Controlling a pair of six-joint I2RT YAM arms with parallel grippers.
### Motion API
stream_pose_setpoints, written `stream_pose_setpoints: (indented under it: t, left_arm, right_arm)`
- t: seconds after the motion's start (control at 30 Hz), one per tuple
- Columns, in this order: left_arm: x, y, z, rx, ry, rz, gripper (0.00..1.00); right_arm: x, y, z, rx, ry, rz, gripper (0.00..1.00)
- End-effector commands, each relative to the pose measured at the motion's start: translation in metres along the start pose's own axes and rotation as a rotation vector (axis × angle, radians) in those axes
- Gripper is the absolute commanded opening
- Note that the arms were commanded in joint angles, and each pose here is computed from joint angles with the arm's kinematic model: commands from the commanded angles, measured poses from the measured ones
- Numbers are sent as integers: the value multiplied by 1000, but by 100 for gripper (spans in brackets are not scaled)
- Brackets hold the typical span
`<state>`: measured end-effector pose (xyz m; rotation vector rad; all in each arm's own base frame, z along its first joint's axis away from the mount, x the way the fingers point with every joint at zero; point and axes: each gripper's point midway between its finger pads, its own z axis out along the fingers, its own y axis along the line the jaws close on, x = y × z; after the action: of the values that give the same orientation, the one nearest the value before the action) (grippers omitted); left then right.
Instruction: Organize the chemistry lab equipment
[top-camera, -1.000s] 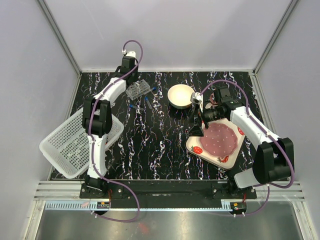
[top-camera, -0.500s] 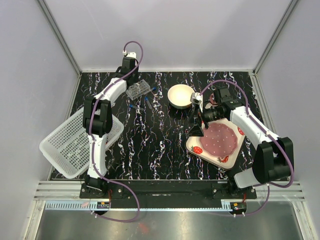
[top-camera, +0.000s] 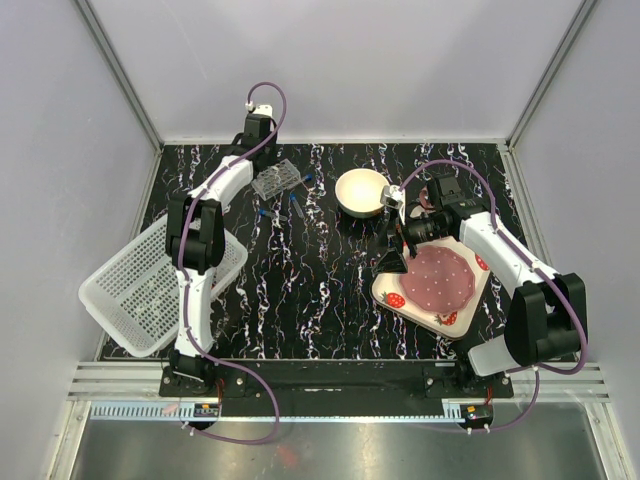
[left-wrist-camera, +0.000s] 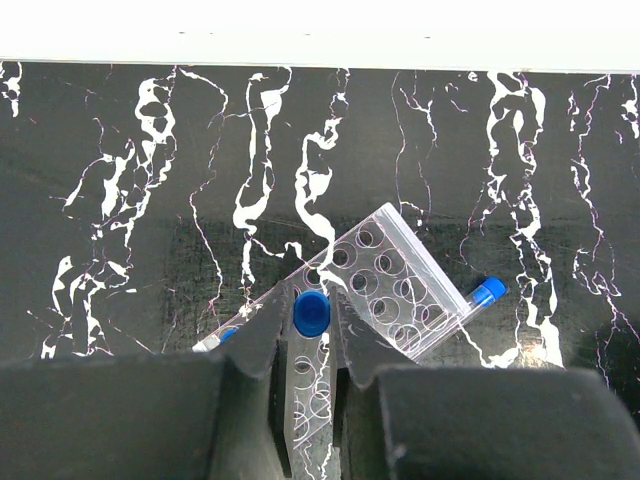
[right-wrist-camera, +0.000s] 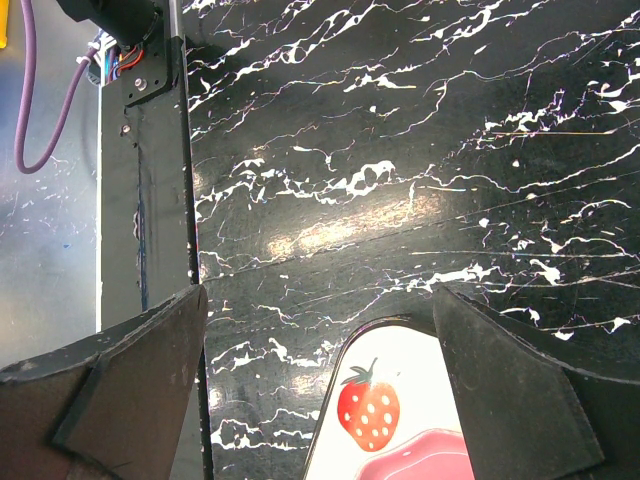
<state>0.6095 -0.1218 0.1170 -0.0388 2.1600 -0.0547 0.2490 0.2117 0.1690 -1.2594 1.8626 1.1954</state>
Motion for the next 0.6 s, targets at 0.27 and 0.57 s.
stream_pose_setpoints:
  t: [0.27,0.57]
  left_arm:
    - [7,2,8,-4,21,28,6]
    - [12,1,12,-1,37,24,11]
  right_arm:
    - [-16,0,-4,-3,-27,-53,100]
    - [-17,-1,-5,-1,-29,-56,100]
